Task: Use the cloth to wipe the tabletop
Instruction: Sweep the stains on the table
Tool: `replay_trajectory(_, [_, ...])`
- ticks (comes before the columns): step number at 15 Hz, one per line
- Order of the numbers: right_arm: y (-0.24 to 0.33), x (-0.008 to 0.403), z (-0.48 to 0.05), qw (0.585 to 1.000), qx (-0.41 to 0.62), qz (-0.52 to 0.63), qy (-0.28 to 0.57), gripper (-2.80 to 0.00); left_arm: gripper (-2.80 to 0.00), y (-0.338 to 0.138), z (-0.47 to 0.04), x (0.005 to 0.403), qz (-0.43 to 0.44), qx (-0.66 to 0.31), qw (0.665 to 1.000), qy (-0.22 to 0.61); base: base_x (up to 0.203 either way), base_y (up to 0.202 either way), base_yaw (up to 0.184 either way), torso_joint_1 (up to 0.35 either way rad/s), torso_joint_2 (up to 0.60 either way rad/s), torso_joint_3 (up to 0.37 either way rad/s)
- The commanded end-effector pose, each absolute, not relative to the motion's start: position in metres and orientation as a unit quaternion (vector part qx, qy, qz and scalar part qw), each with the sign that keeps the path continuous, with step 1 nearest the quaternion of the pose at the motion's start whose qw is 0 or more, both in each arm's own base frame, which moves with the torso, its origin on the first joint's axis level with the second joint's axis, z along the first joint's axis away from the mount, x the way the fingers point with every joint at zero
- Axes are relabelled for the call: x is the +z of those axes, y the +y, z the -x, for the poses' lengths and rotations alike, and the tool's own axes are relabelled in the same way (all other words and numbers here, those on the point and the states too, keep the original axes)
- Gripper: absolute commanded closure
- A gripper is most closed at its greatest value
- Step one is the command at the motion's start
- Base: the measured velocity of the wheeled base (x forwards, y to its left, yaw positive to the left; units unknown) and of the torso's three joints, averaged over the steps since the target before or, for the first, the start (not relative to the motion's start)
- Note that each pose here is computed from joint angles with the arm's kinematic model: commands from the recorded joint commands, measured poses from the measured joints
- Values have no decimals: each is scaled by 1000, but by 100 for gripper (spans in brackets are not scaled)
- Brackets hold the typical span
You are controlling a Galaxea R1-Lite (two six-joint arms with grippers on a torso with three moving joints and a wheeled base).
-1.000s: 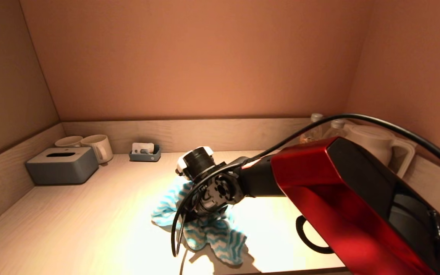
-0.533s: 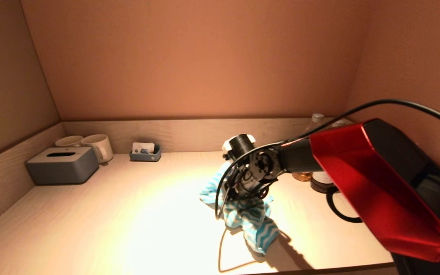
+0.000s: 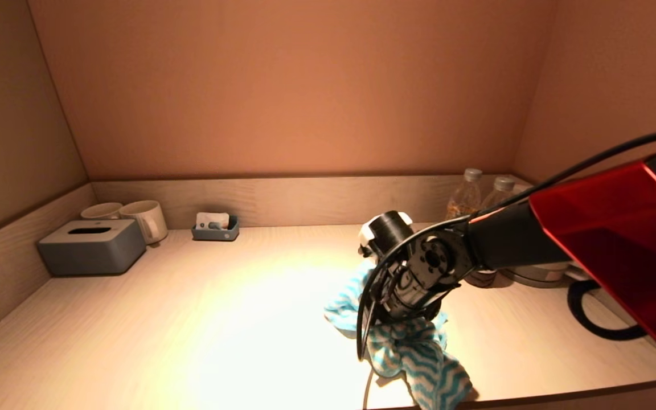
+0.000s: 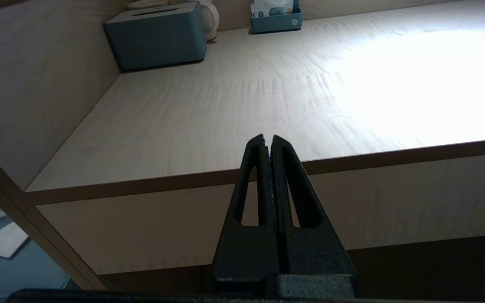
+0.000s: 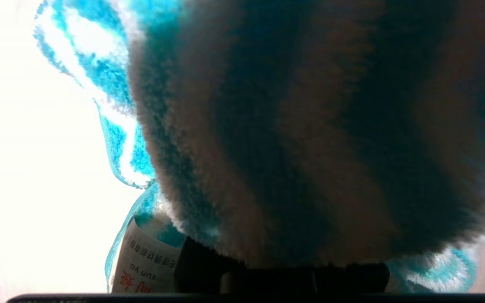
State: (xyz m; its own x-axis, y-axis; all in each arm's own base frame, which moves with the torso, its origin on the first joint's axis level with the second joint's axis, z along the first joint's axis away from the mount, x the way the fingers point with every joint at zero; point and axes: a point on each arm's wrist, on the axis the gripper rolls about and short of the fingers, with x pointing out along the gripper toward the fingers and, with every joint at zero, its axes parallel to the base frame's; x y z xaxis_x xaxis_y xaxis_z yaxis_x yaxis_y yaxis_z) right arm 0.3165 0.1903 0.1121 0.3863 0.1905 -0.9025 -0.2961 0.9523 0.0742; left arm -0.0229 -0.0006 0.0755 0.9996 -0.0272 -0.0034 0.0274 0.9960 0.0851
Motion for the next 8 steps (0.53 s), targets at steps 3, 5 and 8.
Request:
replay_trajectory(3, [234,113,-267,809,219,97,537,0,0,-1,23,75,-43,-14,999,1,0,0,0,0,0,0])
replay_trajectory(5, [259,114,-264,808,247,109,524,0,0,-1,23,75,-43,-14,999,1,0,0,0,0,0,0])
replay_trajectory(8, [284,111,-275,813,262,110,508,0,0,-1,23,75,-43,-14,999,1,0,0,0,0,0,0])
